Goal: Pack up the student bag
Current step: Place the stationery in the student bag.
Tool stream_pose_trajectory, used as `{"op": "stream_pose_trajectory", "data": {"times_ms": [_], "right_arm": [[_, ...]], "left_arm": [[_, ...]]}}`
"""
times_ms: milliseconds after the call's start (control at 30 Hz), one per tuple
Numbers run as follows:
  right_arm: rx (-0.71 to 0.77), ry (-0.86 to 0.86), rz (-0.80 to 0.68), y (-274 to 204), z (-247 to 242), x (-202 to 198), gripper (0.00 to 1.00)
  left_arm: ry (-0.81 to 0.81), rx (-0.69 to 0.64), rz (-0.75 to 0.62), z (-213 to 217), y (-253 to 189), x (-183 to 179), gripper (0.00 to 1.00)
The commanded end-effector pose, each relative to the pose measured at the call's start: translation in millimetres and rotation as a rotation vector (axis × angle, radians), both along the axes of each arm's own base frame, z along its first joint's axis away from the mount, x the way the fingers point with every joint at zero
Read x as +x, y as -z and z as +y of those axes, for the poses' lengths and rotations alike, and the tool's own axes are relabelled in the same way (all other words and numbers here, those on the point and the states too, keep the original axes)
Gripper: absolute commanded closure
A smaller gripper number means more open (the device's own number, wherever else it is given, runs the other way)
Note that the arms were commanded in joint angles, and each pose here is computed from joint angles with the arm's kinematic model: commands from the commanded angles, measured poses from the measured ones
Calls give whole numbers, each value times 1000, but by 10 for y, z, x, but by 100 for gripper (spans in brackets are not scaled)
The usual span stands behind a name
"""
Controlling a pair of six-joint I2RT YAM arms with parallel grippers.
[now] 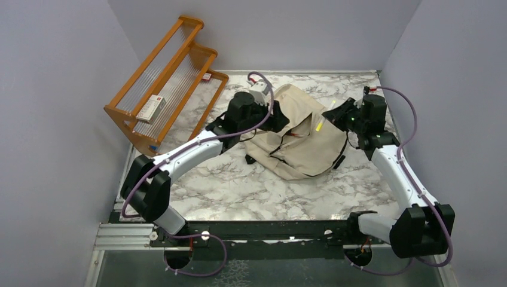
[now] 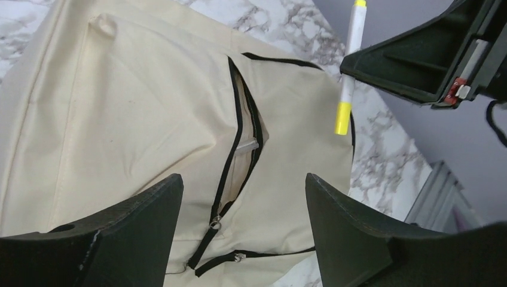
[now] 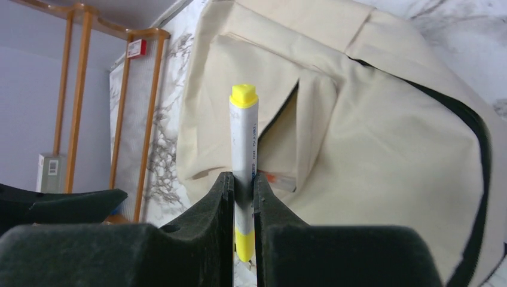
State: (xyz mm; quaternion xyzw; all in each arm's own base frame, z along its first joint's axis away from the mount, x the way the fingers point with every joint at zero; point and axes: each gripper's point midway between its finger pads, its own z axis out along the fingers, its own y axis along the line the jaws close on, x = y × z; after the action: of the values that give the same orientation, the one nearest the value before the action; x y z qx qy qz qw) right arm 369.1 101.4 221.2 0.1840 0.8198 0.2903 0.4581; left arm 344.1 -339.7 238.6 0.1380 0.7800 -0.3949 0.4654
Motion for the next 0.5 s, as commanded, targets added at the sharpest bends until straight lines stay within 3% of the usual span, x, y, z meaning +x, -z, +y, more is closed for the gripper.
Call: {"op": "stream_pose_trajectory", "data": {"times_ms": [0, 233, 467], "right_arm": [[11, 5, 86, 224, -98, -255, 99], [32, 2, 102, 302, -95, -374, 100], [17, 1, 91, 254, -111, -387, 99]], "left_arm": [[61, 262, -78, -198, 266, 5, 24], [66, 546, -99, -403, 686, 191, 22], [50, 706, -164, -473, 834, 318, 21]]}}
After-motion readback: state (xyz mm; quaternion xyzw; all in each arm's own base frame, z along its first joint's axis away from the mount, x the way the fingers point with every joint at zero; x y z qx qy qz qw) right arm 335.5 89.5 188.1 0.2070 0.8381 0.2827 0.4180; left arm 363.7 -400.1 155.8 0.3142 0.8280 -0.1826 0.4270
